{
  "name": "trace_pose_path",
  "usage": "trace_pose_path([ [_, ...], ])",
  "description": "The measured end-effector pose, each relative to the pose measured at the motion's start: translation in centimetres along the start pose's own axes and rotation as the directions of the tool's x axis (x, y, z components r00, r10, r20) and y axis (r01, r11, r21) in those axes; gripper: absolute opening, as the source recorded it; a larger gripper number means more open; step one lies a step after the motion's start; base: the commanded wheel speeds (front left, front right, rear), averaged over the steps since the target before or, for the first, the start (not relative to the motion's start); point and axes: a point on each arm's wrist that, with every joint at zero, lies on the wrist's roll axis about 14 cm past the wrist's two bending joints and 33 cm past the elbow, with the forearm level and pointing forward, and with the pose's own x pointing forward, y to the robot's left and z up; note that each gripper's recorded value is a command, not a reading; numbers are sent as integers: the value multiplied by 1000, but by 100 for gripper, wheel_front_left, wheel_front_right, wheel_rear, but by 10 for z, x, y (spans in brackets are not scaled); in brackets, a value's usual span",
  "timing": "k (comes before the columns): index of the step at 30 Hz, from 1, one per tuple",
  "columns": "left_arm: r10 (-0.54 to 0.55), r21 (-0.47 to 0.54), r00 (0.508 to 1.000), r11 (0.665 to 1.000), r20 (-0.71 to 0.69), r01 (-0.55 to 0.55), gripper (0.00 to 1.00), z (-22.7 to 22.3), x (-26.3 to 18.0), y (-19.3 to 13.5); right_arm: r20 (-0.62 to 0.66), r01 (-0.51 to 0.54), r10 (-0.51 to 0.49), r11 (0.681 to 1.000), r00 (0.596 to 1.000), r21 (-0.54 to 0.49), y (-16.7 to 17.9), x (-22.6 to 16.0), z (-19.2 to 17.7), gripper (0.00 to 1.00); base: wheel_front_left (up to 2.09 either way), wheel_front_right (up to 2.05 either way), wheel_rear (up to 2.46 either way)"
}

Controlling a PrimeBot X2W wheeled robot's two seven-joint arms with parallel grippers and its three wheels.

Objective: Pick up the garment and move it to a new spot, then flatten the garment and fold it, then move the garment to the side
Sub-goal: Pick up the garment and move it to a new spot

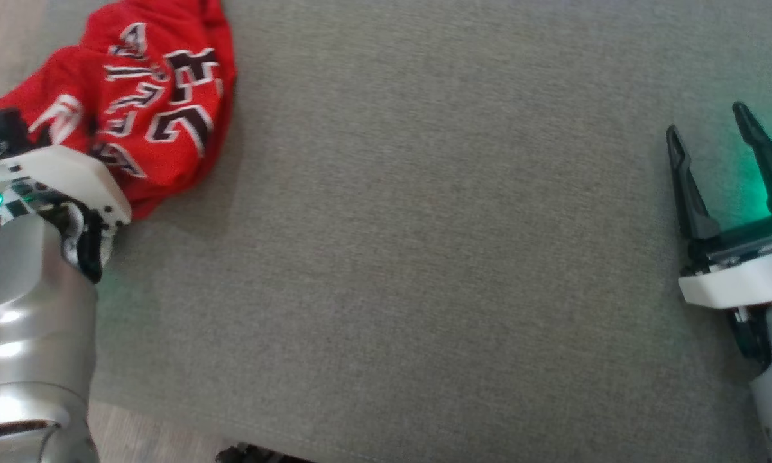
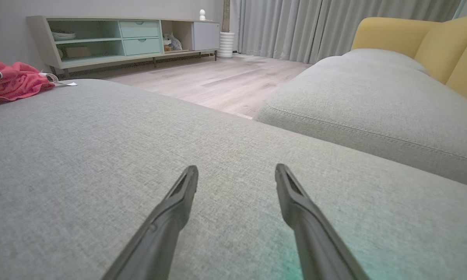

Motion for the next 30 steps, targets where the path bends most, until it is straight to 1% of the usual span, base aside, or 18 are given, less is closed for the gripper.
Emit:
trace_pose_path([
  [1, -2, 6, 1000, 1000, 19, 2, 14, 1, 3, -2, 4, 6, -6, 1000, 1000, 0, -3, 0, 0, 100, 0, 0, 0],
  [2, -1, 7, 998, 1000, 60, 1, 0, 8, 6, -3, 6, 11, -11, 1000, 1000, 0, -4, 0, -1, 100, 0, 0, 0],
  [4, 4, 28, 987, 1000, 163, -8, 0, 28, 8, -3, 10, 21, -21, 1000, 1000, -2, -8, -1, 1, 100, 0, 0, 0],
  [6, 4, 46, 960, 999, 282, -18, 0, 57, 3, -1, 10, 30, -30, 1000, 1000, -4, -10, -2, 3, 100, 0, 0, 0],
  [8, -11, 72, 917, 997, 398, -20, 0, 94, -7, 0, 12, 40, -40, 999, 999, -3, -10, -3, 9, 100, 0, 0, 0],
  [10, -30, 99, 862, 995, 506, -23, 0, 135, -24, 0, 11, 50, -50, 999, 999, 6, -6, -7, 15, 100, 0, 0, 0],
  [11, -47, 123, 829, 992, 557, -27, 0, 156, -34, -1, 11, 52, -53, 999, 999, 12, -3, -9, 19, 100, 0, 0, 0],
  [14, -119, 178, 698, 984, 706, -12, 0, 220, -77, -15, 28, 65, -66, 997, 997, 42, 11, -23, 35, 100, 0, 0, 0],
  [18, -248, 279, 478, 960, 842, 7, 0, 290, -152, -50, 77, 116, -120, 992, 990, 53, 13, -46, 65, 100, 0, 0, 0],
  [21, -332, 353, 352, 935, 875, 4, 0, 323, -203, -81, 109, 186, -192, 981, 975, 59, 2, -71, 82, 100, 0, 0, 0],
  [24, -405, 414, 244, 910, 881, 17, 0, 346, -251, -115, 125, 255, -263, 964, 957, 74, -7, -101, 91, 100, 0, 0, 0],
  [28, -491, 489, 96, 871, 866, 40, 0, 363, -314, -162, 163, 349, -358, 934, 920, 79, -23, -138, 106, 100, 0, 0, 0],
  [30, -529, 526, 37, 848, 848, 63, 0, 364, -339, -185, 191, 394, -402, 916, 895, 82, -31, -155, 116, 100, 0, 0, 0],
])
